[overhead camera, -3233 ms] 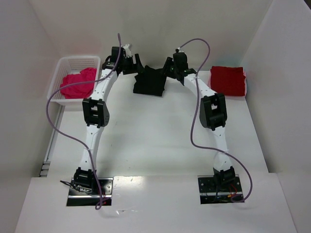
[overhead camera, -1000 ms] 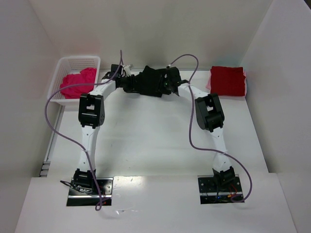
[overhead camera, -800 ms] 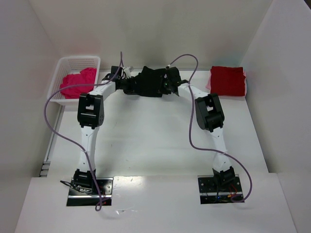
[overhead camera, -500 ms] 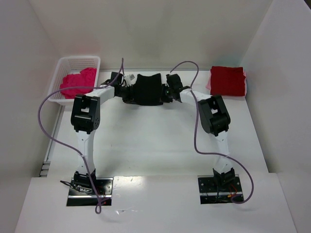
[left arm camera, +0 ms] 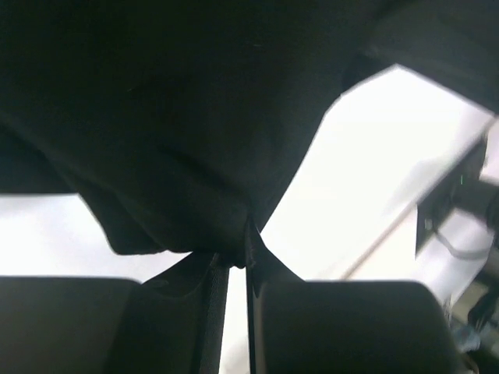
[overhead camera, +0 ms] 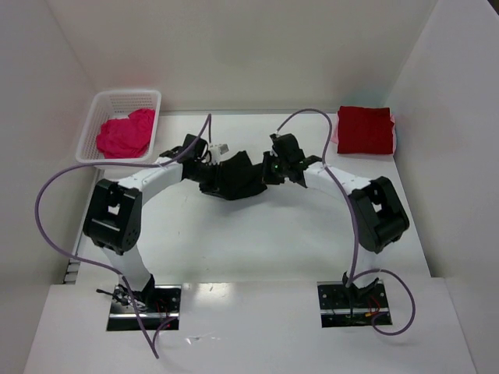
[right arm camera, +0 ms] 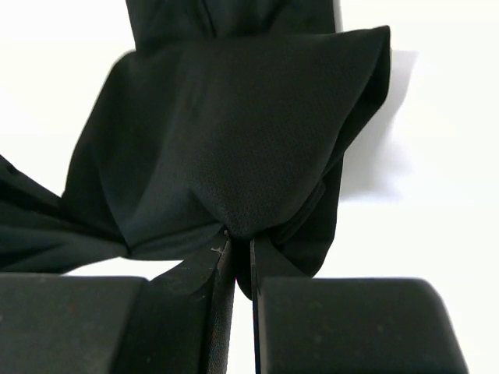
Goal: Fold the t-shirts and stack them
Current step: Fold the long partially folded tshirt into a neat square
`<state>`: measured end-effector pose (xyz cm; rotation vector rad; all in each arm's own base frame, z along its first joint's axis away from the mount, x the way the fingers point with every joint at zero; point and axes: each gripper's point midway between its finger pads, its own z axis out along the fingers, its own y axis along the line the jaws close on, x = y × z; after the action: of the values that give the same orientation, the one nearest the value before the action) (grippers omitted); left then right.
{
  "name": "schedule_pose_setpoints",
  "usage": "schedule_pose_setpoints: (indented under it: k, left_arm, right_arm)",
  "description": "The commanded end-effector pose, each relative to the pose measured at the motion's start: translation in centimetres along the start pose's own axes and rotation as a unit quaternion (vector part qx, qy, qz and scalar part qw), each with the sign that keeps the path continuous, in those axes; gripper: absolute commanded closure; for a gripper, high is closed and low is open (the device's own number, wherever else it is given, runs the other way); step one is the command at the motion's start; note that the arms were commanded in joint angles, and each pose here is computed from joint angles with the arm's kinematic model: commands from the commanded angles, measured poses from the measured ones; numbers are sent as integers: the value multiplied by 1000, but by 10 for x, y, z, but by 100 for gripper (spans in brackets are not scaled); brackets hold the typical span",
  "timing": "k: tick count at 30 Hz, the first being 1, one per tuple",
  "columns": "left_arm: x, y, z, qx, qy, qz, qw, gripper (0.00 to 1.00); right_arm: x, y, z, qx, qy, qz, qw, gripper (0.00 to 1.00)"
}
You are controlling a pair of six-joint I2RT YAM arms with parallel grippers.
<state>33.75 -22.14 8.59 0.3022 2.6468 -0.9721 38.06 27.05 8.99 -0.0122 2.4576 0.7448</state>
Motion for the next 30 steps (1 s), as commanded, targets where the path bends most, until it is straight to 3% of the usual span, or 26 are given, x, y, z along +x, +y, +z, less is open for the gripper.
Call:
schedule_pose_setpoints:
  k: [1,3,8,13,15,16,19,20,21,24,30]
  left_arm:
    - [44,-8,-13,-16,41,-23,999,84]
    - [55,-7,-21,-23,43,-25,999,84]
    - [90,-10,-28,-23,70,-46,996,82]
    - [111,-21,-35,-18,89,-45,995,66]
    - [114,-28,-43,-15,89,-39,995,55]
    - [115,-30,-45,-15,87,-39,995,41]
    - [107,-36,-59,-24,77,-27,996,15]
    - [96,-40,-65,-31,60,-18,998,11]
    - [92,-41,-67,-35,56,-16,998,8]
    - [61,-42,-74,-49,8,-2,999,1]
    - [6,-15,-55,-71,-66,-31,995,3]
  right_arm:
    - [12,5,-27,6,-11,10,1000,87]
    - [39,1,-33,13,15,12,1000,85]
    - [61,11,-61,5,25,18,1000,84]
    - [79,11,-76,7,36,36,999,73]
    - [87,6,-83,13,44,43,998,44]
    - [86,5,-85,19,39,43,998,34]
    - [81,2,-96,30,24,41,998,14]
    - [74,4,-99,30,10,40,999,11]
    - [66,6,-102,32,-5,38,999,0]
    - [46,1,-105,42,-40,37,998,0]
    - [21,-9,-83,59,-66,19,996,0]
